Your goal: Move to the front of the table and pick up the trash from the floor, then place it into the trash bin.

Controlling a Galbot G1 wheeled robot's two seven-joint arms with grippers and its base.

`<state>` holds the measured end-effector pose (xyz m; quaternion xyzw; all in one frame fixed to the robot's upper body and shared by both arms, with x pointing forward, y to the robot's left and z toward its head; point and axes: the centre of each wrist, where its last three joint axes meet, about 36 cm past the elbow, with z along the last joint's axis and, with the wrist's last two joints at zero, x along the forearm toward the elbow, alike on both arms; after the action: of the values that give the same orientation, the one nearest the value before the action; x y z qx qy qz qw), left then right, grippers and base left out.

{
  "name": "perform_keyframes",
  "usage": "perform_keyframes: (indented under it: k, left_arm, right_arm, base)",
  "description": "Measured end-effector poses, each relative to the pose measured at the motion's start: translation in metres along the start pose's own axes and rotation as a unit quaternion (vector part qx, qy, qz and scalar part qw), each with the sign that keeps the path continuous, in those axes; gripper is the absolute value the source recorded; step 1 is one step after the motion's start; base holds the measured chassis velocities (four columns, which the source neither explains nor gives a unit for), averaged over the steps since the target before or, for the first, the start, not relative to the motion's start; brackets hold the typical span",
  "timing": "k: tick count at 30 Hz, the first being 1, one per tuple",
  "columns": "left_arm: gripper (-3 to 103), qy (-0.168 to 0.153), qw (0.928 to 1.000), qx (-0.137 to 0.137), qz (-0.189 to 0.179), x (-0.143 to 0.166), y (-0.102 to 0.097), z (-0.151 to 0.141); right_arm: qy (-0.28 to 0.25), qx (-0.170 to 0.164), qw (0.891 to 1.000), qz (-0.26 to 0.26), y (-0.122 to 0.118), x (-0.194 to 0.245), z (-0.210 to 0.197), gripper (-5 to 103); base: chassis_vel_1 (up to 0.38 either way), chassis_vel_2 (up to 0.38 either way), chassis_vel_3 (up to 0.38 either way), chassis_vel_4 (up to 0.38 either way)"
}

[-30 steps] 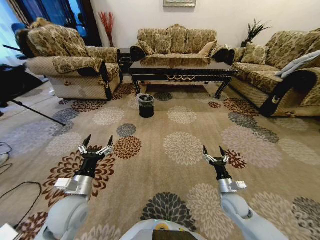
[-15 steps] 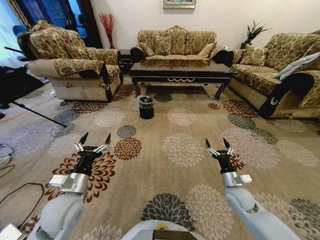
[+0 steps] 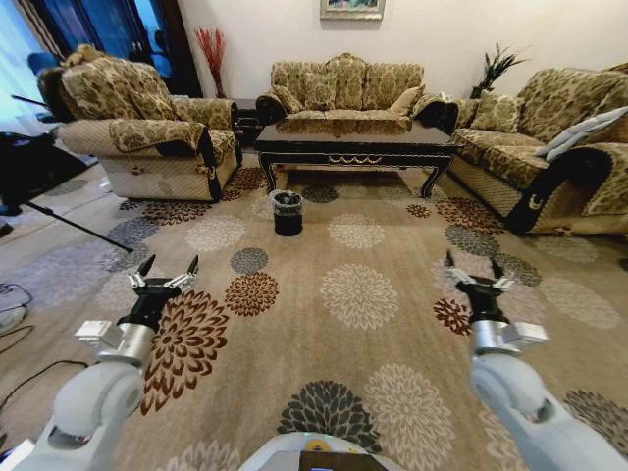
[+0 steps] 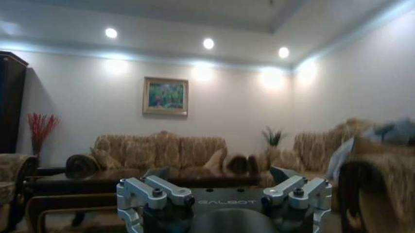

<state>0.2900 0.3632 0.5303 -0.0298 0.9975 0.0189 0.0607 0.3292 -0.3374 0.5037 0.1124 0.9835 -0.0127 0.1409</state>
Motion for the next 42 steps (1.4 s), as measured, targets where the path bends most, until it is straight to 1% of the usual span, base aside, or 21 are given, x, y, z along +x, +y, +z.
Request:
perform_keyframes:
  k: [2,3,4,5,6,8,9,10,11,13,16,17,20,22,23,24,25,27,30,39,42]
  left_arm:
    - [100,0.002,1.0,0.001,0.001,-0.003,0.004,0.0]
    - [100,0.002,1.0,0.001,0.001,-0.003,0.004,0.0]
    - [100,0.002,1.0,0.001,0.002,-0.004,0.005,0.001]
    - [100,0.001,1.0,0.001,0.005,-0.005,0.006,0.001]
    - [100,0.001,1.0,0.001,0.005,-0.005,0.006,0.001]
    - [100,0.0,0.9999,0.003,0.012,-0.007,0.005,0.0]
    - [100,-0.001,0.9999,0.005,0.014,-0.007,0.005,0.0]
    - [100,-0.003,0.9998,0.007,0.016,-0.008,0.005,-0.002]
    - [100,-0.003,0.9998,0.007,0.016,-0.008,0.005,-0.002]
    - [100,-0.005,0.9997,0.01,0.022,-0.009,0.005,-0.005]
    - [100,-0.007,0.9996,0.011,0.026,-0.01,0.005,-0.007]
    - [100,-0.008,0.9995,0.012,0.027,-0.011,0.005,-0.008]
    - [100,-0.008,0.9994,0.013,0.03,-0.012,0.005,-0.008]
    - [100,-0.007,0.9993,0.015,0.034,-0.012,0.003,-0.007]
    - [100,-0.007,0.9993,0.015,0.034,-0.012,0.003,-0.007]
    - [100,-0.007,0.9992,0.016,0.036,-0.013,0.002,-0.007]
    - [100,-0.007,0.9992,0.016,0.036,-0.013,0.002,-0.007]
    - [100,-0.008,0.9991,0.017,0.037,-0.013,0.002,-0.007]
    - [100,-0.008,0.999,0.018,0.039,-0.014,0.002,-0.008]
    - [100,-0.007,0.9987,0.019,0.046,-0.012,-0.002,-0.009]
    - [100,-0.007,0.9987,0.019,0.046,-0.011,-0.003,-0.009]
  right_arm:
    - [-0.037,0.025,0.999,-0.027,-0.016,-0.002,-0.01,100]
    - [-0.037,0.025,0.999,-0.027,-0.016,-0.002,-0.01,100]
    - [-0.049,0.027,0.998,-0.043,-0.021,-0.004,-0.013,100]
    - [-0.077,0.022,0.993,-0.091,-0.028,-0.006,-0.017,100]
    - [-0.077,0.022,0.993,-0.091,-0.028,-0.006,-0.017,100]
    - [-0.099,0.009,0.984,-0.151,-0.037,-0.007,-0.017,100]
    - [-0.103,0.0,0.98,-0.173,-0.04,-0.007,-0.016,100]
    - [-0.107,-0.011,0.975,-0.195,-0.044,-0.007,-0.015,100]
    - [-0.107,-0.011,0.975,-0.195,-0.044,-0.007,-0.015,100]
    - [-0.1,-0.02,0.968,-0.229,-0.052,-0.004,-0.014,100]
    - [-0.089,-0.016,0.965,-0.244,-0.058,-0.001,-0.012,100]
    - [-0.076,-0.01,0.963,-0.257,-0.062,0.002,-0.012,100]
    - [-0.059,0.001,0.964,-0.258,-0.067,0.006,-0.013,100]
    - [-0.042,0.008,0.973,-0.226,-0.066,0.008,-0.019,100]
    - [-0.038,0.009,0.975,-0.217,-0.066,0.009,-0.02,100]
    - [-0.028,0.012,0.981,-0.192,-0.065,0.01,-0.025,100]
    - [-0.028,0.012,0.981,-0.192,-0.065,0.01,-0.025,100]
    - [-0.025,0.015,0.985,-0.169,-0.065,0.01,-0.029,100]
    - [-0.03,0.018,0.986,-0.165,-0.066,0.009,-0.032,100]
    - [-0.037,0.007,0.984,-0.172,-0.06,0.011,-0.038,100]
    - [-0.026,0.011,0.987,-0.157,-0.057,0.011,-0.041,100]
  base:
    - [0.0,0.0,0.0,0.0]
    - [0.0,0.0,0.0,0.0]
    - [0.0,0.0,0.0,0.0]
    - [0.0,0.0,0.0,0.0]
    - [0.0,0.0,0.0,0.0]
    - [0.0,0.0,0.0,0.0]
    - [0.0,0.0,0.0,0.0]
    - [0.0,0.0,0.0,0.0]
    - [0.0,0.0,0.0,0.0]
    - [0.0,0.0,0.0,0.0]
    - [0.0,0.0,0.0,0.0]
    - [0.0,0.0,0.0,0.0]
    - [0.0,0.0,0.0,0.0]
    - [0.0,0.0,0.0,0.0]
    - [0.0,0.0,0.0,0.0]
    - [0.0,0.0,0.0,0.0]
    - [0.0,0.0,0.0,0.0]
    - [0.0,0.0,0.0,0.0]
    - [0.0,0.0,0.0,0.0]
    - [0.0,0.0,0.0,0.0]
    - [0.0,0.0,0.0,0.0]
